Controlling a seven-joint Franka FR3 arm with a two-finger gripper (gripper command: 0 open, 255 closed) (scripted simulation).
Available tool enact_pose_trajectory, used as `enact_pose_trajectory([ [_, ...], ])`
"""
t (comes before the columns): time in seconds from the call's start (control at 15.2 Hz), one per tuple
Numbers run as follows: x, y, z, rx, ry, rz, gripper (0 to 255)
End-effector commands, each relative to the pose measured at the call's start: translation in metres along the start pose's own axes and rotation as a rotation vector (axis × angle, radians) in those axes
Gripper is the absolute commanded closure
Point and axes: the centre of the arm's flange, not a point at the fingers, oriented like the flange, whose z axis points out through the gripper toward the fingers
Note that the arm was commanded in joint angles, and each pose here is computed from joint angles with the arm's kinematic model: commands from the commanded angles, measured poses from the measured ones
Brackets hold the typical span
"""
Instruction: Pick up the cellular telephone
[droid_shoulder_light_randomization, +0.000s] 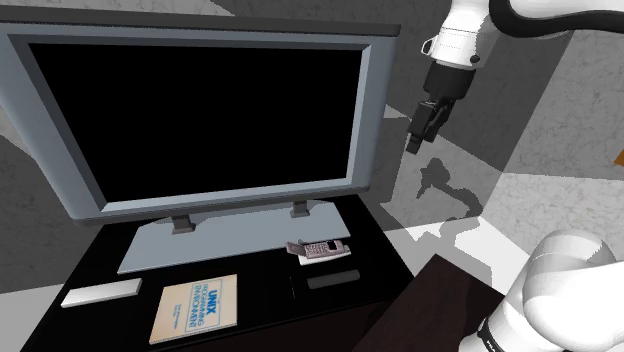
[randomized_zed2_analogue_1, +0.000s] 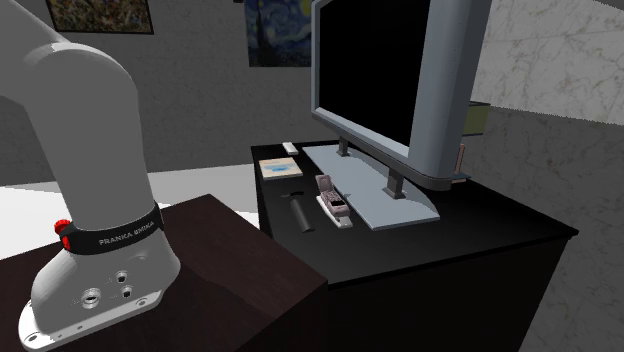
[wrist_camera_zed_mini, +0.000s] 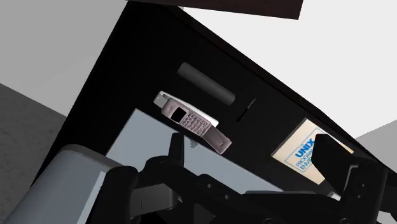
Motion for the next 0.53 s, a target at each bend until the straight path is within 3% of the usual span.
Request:
enact_pose_trajectory([
  [0.0, 0.000, 0.000, 0.000, 0.000, 0.000, 0.000, 0],
  [0.46, 0.039, 0.018, 0.083, 0.001, -0.021, -0.128, 0],
])
